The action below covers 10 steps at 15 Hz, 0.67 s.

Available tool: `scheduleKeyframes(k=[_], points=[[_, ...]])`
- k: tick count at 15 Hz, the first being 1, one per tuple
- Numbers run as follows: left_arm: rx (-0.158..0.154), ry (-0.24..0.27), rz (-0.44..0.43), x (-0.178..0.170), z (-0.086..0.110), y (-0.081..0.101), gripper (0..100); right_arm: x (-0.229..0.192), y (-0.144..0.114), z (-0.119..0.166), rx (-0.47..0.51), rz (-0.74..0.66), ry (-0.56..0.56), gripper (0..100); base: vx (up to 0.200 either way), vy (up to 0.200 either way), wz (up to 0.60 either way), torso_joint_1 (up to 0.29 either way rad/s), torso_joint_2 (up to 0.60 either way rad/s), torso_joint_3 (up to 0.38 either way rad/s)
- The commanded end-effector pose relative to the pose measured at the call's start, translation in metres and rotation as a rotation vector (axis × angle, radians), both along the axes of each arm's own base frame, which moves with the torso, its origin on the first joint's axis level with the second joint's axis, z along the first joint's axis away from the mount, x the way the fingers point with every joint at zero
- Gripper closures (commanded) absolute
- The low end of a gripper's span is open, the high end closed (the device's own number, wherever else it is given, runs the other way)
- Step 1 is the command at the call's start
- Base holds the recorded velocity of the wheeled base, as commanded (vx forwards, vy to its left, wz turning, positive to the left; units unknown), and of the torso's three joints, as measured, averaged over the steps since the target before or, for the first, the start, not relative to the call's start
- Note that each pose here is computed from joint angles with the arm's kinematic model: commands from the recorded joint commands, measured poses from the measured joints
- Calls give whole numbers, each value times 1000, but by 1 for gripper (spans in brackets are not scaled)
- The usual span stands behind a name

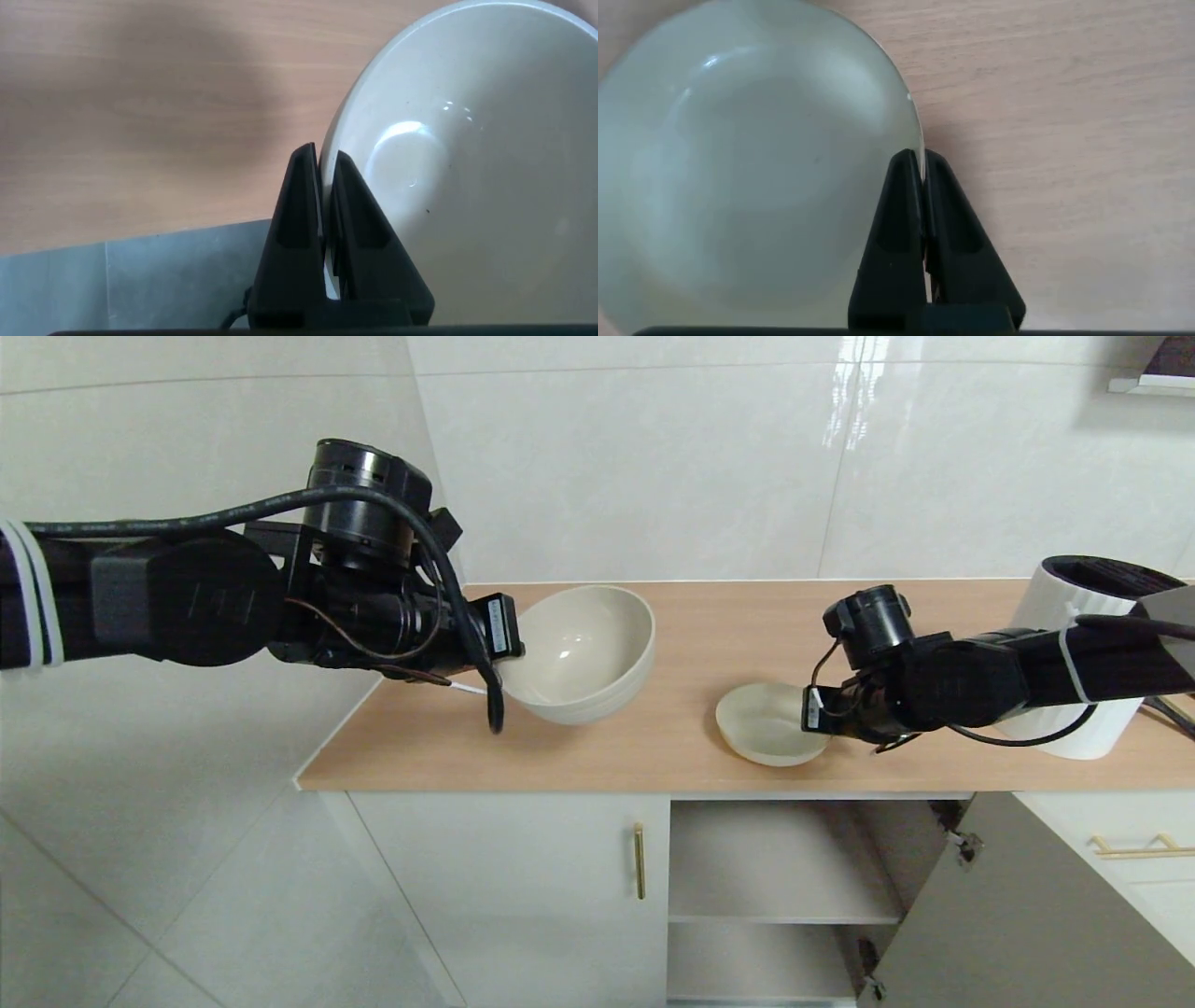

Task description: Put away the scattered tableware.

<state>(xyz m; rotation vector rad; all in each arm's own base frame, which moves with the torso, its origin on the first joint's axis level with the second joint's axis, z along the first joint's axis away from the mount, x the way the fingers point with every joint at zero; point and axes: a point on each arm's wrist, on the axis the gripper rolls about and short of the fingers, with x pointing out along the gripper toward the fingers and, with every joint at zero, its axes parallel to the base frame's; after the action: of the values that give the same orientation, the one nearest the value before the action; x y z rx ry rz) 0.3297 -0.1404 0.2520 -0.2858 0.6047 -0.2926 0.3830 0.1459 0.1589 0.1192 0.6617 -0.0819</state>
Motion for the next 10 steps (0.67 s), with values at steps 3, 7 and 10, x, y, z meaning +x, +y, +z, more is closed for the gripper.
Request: scheduleKeyframes(k=[3,7,10], points=[[-21,18,-36,-19,-1,7,100,-48,-7,58,118,83,17,100,0,0,0,0,0,0],[-26,52,-76,-47,-13,13,100,-79,-17,77,192,83,51,100,0,0,0,0,0,0],[-13,100,-77,-65,-36,19,100,-107,-25,82,202,93,53,100,0,0,0,0,0,0]])
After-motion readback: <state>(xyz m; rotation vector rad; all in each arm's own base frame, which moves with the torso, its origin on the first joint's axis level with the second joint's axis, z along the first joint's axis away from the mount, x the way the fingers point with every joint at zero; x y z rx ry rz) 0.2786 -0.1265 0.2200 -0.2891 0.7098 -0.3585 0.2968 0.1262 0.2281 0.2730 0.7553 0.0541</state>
